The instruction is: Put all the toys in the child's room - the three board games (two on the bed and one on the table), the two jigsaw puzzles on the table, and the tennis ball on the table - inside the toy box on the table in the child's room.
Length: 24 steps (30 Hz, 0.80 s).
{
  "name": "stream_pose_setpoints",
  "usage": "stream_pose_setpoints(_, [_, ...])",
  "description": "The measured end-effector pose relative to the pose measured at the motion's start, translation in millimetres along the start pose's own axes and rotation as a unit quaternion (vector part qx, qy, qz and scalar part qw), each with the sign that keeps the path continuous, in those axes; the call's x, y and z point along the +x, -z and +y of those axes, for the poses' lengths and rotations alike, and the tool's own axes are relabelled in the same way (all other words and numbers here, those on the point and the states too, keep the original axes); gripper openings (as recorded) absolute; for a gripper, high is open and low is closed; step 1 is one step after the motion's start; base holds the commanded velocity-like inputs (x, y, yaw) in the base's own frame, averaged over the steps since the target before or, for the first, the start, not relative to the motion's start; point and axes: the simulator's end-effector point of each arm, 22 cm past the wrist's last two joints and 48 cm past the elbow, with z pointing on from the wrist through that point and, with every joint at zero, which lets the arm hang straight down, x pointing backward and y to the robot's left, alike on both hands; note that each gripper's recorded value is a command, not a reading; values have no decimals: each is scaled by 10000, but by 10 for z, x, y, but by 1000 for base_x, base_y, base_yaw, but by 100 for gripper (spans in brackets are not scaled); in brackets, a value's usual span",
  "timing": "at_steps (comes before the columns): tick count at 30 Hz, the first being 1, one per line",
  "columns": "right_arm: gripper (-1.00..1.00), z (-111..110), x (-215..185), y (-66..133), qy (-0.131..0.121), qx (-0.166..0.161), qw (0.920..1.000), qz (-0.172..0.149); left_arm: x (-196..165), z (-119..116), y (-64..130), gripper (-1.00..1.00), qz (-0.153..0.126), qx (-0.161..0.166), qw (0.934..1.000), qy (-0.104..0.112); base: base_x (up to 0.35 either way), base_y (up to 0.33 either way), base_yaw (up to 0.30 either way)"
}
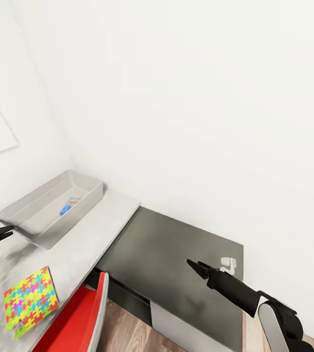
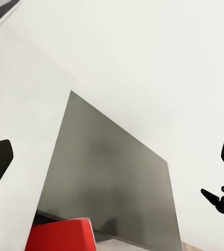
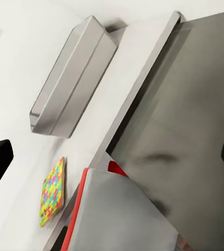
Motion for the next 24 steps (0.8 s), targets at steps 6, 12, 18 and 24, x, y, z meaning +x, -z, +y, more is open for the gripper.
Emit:
stream_pose_setpoints(6, [100, 36, -24, 8, 30, -25, 10000, -26, -22, -37, 21, 100, -29, 23, 10000, -26, -1, -2, 84])
stream_pose_setpoints(12, [100, 73, -49, 17, 62, -52, 10000, -52, -44, -88, 42, 100, -60, 77, 9999, -57, 0, -1, 78])
stream_pose_setpoints(18, [100, 106, -74, 30, 98, -76, 9999, -75, -65, -147, 63, 100, -90, 153, 9998, -88, 0, 0, 74])
stream_pose_setpoints(24, [100, 143, -98, 40, 131, -103, 9998, -100, -88, -190, 87, 100, -120, 189, 9997, -118, 0, 0, 74])
